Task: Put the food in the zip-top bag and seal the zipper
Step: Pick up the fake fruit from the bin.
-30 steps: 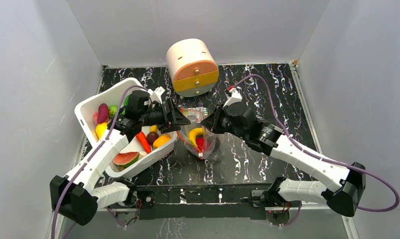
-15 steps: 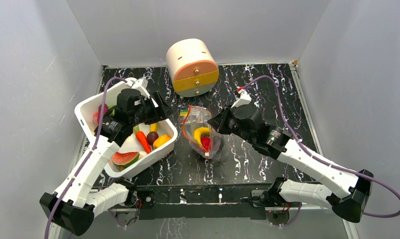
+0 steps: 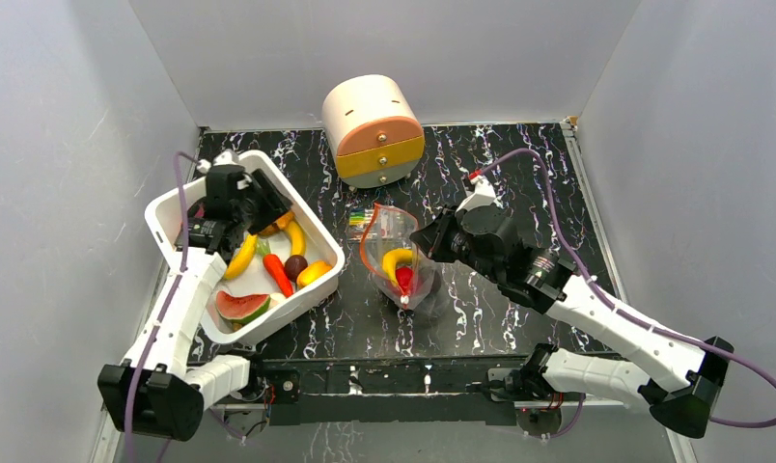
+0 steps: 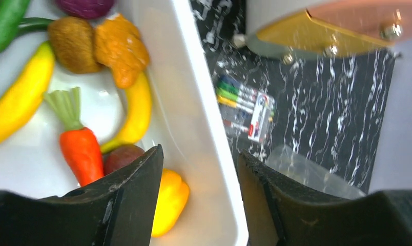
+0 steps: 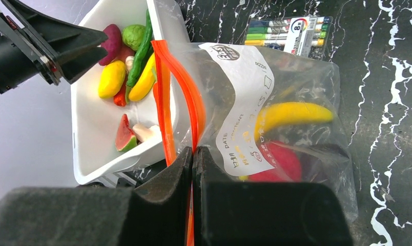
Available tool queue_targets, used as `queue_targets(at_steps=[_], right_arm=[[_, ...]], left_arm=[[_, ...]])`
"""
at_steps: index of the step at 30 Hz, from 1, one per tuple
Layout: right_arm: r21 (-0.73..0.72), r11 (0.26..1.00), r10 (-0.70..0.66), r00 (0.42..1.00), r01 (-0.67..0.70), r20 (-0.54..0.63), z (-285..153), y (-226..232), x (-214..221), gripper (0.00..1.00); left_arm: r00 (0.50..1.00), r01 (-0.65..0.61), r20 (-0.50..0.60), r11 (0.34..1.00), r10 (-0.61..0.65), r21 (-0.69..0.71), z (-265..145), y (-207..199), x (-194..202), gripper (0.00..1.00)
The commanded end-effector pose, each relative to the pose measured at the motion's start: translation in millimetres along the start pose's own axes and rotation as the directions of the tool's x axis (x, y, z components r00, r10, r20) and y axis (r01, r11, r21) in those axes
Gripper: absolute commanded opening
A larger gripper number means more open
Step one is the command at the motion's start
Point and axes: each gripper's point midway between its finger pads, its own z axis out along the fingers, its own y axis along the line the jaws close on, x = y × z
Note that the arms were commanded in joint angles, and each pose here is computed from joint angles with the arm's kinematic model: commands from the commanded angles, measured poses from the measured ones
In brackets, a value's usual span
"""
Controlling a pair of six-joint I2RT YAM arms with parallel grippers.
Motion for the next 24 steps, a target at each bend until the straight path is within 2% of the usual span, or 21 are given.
queue_targets(at_steps=[1,6,13,18,24], right_arm=[[-0.021,1.0,0.004,0.998,-0.003,0.07,-7.9,6.0,-16.5,0.0],[-0.028,1.0,0.008,0.998,-0.006,0.069,-8.3,6.8,-16.0,0.0],[-0.034,0.999,0.01,0.998,-0.008,0.068,-8.8,8.0,-16.2,0.0],[-0.032,0.999,0.014,0.997,-0.012,0.071,-11.0,7.4,-17.2,0.0],[-0.032,0.999,0.016,0.997,-0.014,0.07,-10.9,8.5,-17.8,0.0]], left_arm=[[0.991,0.134,-0.002,0.99,-0.135,0.05,9.0,12.3,-14.3,0.53],[0.967,0.256,-0.015,0.965,-0.256,0.059,26.6,34.1,-18.7,0.5],[0.903,0.43,-0.04,0.901,-0.429,0.054,60.9,64.6,-8.3,0.48],[0.895,0.446,-0.029,0.892,-0.445,0.068,77.9,71.5,-5.7,0.48],[0.883,0.47,0.002,0.883,-0.47,0.015,92.8,89.5,-2.1,0.5]])
